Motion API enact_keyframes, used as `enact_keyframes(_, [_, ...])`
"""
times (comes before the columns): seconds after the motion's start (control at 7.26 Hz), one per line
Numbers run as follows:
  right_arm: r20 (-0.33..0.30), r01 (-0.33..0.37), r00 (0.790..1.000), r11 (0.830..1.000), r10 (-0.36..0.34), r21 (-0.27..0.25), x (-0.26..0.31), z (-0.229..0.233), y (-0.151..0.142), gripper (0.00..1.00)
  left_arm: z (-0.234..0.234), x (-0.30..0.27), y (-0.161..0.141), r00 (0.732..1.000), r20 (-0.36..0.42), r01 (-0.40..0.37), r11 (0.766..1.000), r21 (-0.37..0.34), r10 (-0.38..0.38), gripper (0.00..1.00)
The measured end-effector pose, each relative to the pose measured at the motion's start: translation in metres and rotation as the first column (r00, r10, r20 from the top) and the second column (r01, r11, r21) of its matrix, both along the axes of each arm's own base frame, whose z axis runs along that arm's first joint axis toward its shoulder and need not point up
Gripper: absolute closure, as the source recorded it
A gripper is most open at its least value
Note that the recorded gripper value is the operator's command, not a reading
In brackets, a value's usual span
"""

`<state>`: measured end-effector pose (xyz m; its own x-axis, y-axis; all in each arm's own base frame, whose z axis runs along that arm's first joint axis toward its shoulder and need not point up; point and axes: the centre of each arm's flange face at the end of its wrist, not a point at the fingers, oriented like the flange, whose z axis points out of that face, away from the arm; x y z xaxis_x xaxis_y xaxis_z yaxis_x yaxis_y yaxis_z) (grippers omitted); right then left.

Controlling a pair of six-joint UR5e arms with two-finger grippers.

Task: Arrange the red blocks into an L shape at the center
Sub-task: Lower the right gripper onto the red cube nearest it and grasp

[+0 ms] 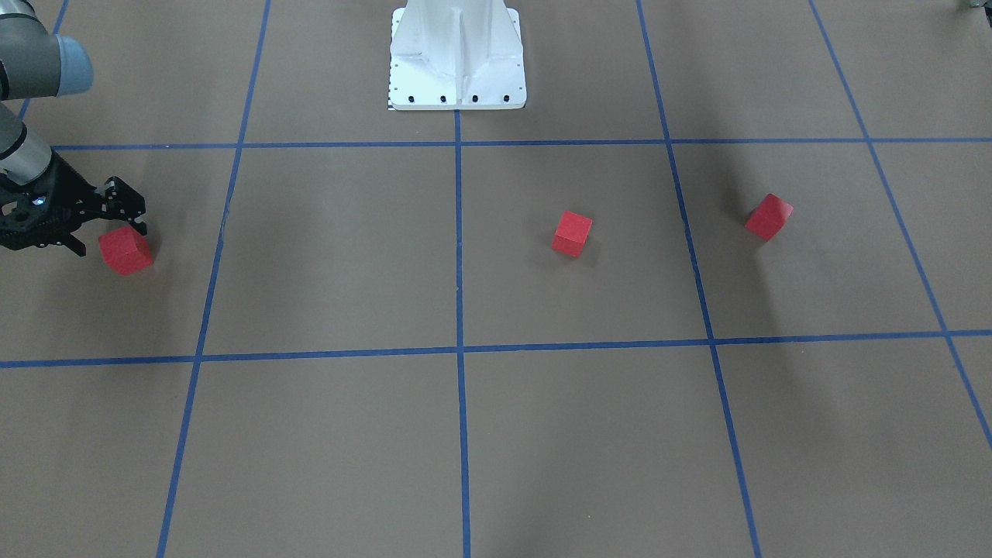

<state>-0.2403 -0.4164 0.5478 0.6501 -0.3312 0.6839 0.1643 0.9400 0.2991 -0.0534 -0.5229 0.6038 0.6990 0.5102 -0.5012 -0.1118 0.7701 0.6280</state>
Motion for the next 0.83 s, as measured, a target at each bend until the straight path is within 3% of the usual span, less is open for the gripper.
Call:
enact_keyframes(0.14, [-0.009, 0.005, 1.0, 1.0, -0.005, -0.005, -0.004, 0.005, 0.002, 0.16, 0.0004, 0.0002, 0.0004, 1.0, 0.0, -0.001, 1.0, -0.001, 0.001, 0.0])
enact_keyframes(0.55, [-0.022, 0.01, 1.0, 1.0, -0.011, -0.013, -0.0063, 0.0131, 0.003, 0.17, 0.0023, 0.0003, 0.0017, 1.0, 0.0, -0.002, 1.0, -0.003, 0.002, 0.0])
enact_keyframes(0.83, [-0.024, 0.015, 1.0, 1.0, -0.015, -0.01, -0.0073, 0.0143, 0.0023, 0.23, 0.004, 0.0002, 0.0032, 1.0, 0.0, -0.003, 1.0, -0.005, 0.003, 0.0])
